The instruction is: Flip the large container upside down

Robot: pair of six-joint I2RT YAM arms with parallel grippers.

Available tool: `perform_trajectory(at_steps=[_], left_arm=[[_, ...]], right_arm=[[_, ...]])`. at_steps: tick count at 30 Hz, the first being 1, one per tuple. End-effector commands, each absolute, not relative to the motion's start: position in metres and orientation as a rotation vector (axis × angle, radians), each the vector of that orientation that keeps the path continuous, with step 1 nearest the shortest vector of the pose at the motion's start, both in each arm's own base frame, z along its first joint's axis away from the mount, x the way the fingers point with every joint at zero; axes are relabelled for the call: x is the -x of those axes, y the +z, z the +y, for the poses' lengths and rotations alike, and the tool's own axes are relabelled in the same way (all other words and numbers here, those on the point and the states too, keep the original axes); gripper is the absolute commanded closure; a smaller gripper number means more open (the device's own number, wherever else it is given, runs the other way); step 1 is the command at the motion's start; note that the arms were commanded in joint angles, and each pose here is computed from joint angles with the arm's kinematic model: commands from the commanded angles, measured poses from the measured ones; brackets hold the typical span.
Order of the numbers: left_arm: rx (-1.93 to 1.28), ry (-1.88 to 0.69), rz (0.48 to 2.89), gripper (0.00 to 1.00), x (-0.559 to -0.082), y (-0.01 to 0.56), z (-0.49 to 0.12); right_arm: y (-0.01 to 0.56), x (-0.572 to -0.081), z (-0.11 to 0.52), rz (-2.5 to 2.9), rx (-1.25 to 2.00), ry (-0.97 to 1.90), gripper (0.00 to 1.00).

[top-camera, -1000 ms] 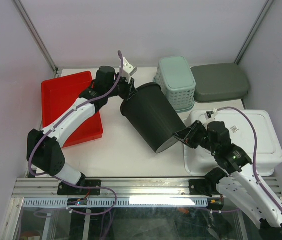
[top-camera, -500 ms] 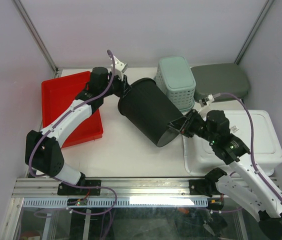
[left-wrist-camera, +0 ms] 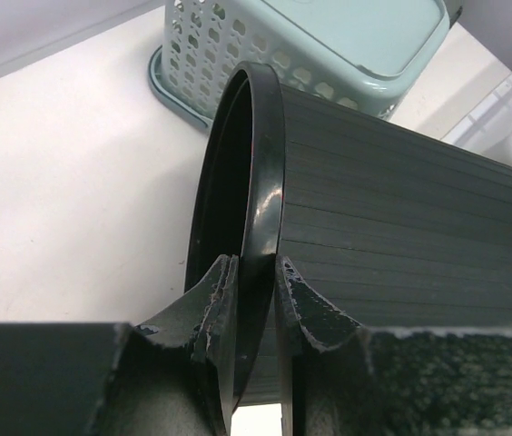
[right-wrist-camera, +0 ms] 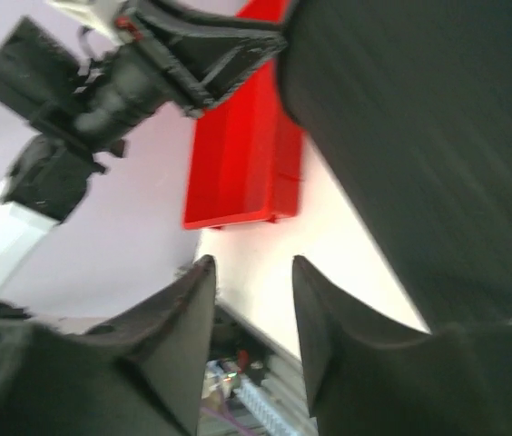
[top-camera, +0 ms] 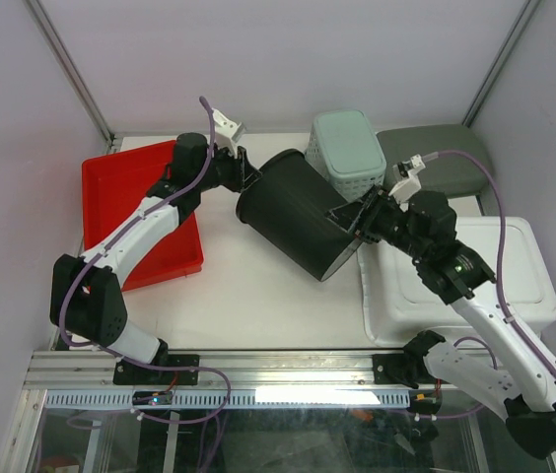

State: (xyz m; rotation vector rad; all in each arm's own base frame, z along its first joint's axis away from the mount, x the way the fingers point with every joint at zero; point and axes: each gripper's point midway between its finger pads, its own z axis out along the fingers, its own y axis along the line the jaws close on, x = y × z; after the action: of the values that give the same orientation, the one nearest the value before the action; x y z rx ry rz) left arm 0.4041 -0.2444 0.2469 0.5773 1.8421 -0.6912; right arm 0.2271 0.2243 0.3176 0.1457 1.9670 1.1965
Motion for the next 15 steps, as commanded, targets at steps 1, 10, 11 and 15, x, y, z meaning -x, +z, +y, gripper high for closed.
perform_trajectory(at_steps=[1, 10, 11, 15], left_arm=[[-0.526, -0.794, 1.860, 1.00, -0.405, 0.238, -0.236], [-0.495, -0.865, 1.897, 1.00, -0.405, 0.221, -0.233], [-0.496, -0.868, 1.901, 1.00, -0.405, 0.219, -0.233], [-0.499, -0.881, 1.914, 1.00, -0.403, 0.214, -0.235]], right_arm=[[0.309, -0.231, 0.181, 1.951, -0.283, 0.957, 0.47], [0.248, -0.218, 0.172, 2.052, -0.511, 0.977, 0.27], [0.245, -0.218, 0.174, 2.049, -0.524, 1.000, 0.28], [0.233, -0.220, 0.190, 2.013, -0.559, 1.141, 0.31]])
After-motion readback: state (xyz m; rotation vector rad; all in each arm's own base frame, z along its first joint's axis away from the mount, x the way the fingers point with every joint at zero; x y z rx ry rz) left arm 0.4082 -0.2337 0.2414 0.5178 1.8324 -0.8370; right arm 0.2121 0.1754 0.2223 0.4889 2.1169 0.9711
